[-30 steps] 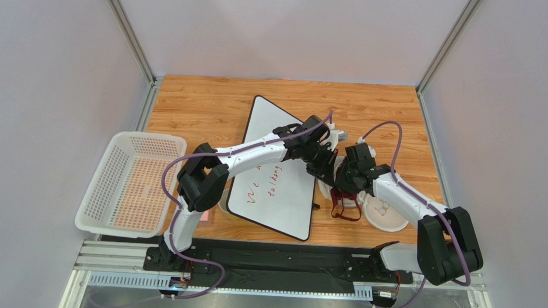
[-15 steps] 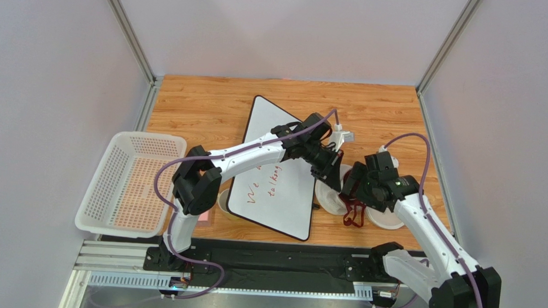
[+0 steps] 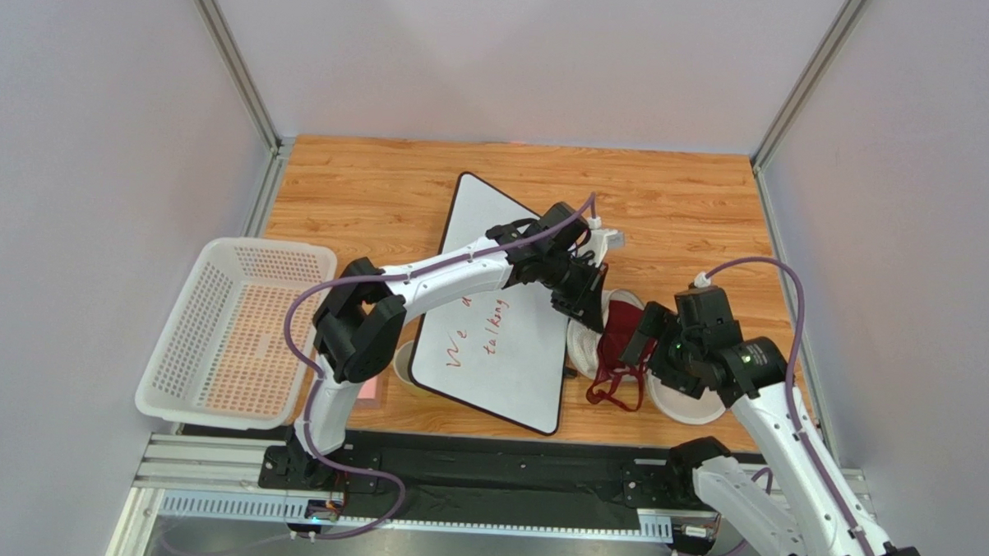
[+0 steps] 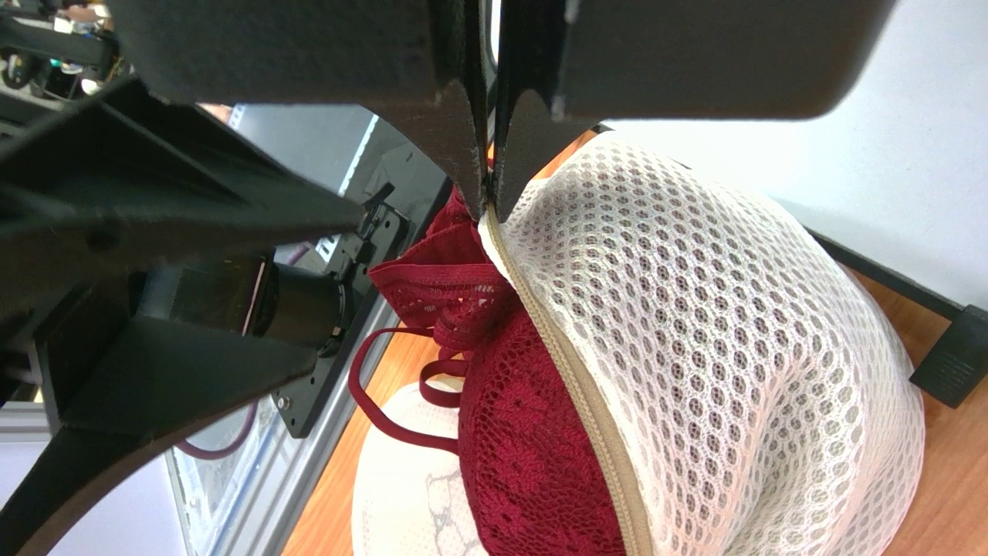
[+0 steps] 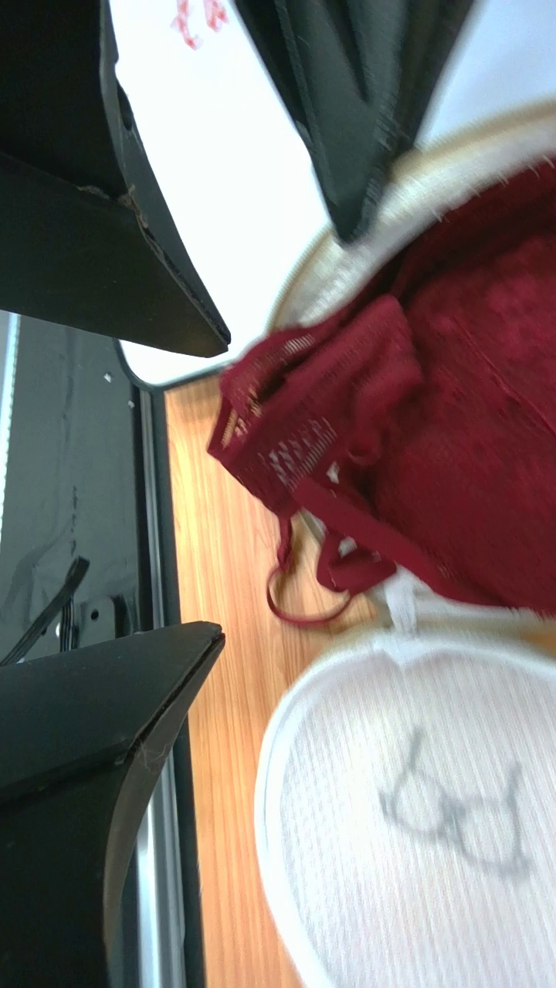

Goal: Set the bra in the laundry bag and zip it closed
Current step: Place the bra in the laundry bag.

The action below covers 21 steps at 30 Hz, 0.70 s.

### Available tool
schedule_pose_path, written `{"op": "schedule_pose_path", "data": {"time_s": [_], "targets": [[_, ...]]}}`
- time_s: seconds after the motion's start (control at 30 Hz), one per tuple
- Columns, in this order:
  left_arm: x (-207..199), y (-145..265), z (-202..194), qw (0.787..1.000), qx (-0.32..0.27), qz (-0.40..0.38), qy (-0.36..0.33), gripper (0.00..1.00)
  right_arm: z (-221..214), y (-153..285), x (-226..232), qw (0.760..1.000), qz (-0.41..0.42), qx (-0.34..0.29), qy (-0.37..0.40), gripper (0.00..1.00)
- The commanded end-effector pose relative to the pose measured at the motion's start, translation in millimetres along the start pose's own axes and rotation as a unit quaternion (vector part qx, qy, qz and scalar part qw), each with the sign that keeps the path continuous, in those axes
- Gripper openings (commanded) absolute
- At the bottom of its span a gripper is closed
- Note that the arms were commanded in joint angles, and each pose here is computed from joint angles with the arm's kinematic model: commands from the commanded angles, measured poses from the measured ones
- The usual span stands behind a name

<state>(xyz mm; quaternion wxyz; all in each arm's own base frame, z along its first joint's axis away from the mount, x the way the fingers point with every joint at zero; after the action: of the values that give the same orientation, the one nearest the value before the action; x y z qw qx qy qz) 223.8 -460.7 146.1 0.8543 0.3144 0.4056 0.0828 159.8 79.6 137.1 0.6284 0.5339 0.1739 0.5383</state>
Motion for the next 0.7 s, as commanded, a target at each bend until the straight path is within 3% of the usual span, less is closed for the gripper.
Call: {"op": "schedule_pose_path", "data": {"time_s": [0.0,0.13,0.27,0.57,0.67], "targets": [[-4,-1,8,1.000,-0.014,-0.008,-0.018,0.00,-19,5,21,0.996,0.087,0.020,0.006,0.91],[-5,-2,8,1.000,-0.013,-0.012,-0.016,0.00,-30,-8,33,0.992,0.124,-0.005,-0.004,0.84],[-6,-2,8,1.000,-0.014,-0.014,-0.013,0.00,-48,-35,27,0.993,0.111,-0.038,0.030,0.77],[-7,-2,6,1.000,-0.012,-0.015,-0.010,0.00,-47,-78,15,0.989,0.047,-0.132,0.054,0.79],[-8,-1,7,1.000,-0.013,-0.015,-0.010,0.00,-48,-86,4,0.989,0.034,-0.142,0.034,0.67]]}}
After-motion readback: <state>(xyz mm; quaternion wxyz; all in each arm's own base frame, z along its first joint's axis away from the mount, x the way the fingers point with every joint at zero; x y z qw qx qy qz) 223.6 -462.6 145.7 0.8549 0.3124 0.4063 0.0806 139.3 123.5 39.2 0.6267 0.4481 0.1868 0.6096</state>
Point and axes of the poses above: each gripper's point midway between its finger pads, its own y axis back along the fingers, its own x axis along the line the jaws close on, z = x × y, the point moved 1 cm from there along y, back along the fingers, and after that the axes turned 4 degrees about -y, right-handed, at the moved point
